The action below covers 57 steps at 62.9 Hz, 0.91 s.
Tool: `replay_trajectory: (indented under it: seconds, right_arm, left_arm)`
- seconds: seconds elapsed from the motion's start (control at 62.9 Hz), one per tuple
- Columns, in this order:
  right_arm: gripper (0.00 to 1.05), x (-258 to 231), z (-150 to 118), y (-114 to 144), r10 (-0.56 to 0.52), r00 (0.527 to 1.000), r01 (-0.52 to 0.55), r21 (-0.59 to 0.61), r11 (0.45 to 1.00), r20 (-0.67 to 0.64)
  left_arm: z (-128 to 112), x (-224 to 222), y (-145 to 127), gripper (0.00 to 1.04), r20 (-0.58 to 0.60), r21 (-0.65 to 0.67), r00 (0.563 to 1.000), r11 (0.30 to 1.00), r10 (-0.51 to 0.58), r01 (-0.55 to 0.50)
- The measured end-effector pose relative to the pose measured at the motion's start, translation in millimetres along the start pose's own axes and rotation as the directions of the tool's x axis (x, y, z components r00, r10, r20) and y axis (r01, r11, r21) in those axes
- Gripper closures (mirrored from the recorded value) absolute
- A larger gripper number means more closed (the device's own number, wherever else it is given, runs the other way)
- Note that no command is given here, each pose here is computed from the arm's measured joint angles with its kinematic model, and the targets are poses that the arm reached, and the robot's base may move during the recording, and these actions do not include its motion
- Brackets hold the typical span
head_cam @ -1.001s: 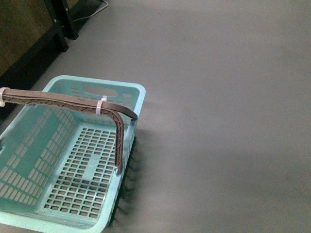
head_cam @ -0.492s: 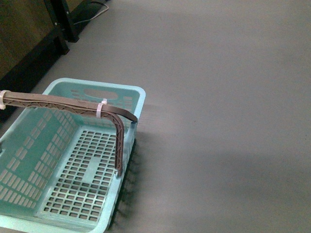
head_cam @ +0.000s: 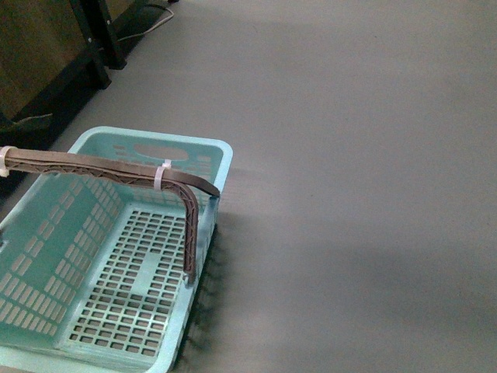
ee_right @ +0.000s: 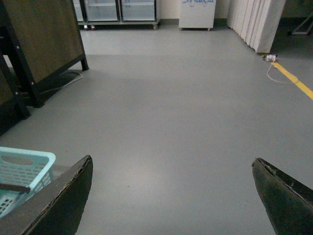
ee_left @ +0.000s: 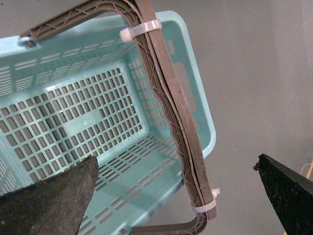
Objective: Pick lemon and mango into basket
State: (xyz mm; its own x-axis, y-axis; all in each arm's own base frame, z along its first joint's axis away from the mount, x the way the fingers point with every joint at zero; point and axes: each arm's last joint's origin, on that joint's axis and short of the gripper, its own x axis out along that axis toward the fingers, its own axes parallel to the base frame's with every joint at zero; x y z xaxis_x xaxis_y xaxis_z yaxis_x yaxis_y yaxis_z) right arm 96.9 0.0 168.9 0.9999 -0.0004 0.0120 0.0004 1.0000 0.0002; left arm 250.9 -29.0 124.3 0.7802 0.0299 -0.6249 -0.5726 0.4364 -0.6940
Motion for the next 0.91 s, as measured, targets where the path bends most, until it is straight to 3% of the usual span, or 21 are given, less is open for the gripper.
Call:
replay_trajectory:
  seconds: [0.492,0.81,0.842,0.906]
  right_arm:
    - [0.09,0,0,0,0.000,1.000,0.000,0.000,1.000,0.000]
    - [0.09,0,0,0,0.000,1.000,0.000,0.000,1.000,0.000]
    - [0.09,0,0,0,0.000,1.000,0.000,0.000,1.000,0.000]
    - [0.09,0,0,0,0.000,1.000,0.000,0.000,1.000,0.000]
  left_arm:
    - [-11,99,-12,0.07,-0.048,-0.143,0.996,0.986,0.075,-0.081]
    - [-17,148,-27,0.07,-0.079,-0.146,0.996,0.988,0.044,-0.055]
    - [-18,151,-27,0.09,-0.085,-0.145,0.995,0.988,0.043,-0.055]
    - [-21,155,-29,0.24,-0.096,-0.146,0.994,0.988,0.044,-0.058]
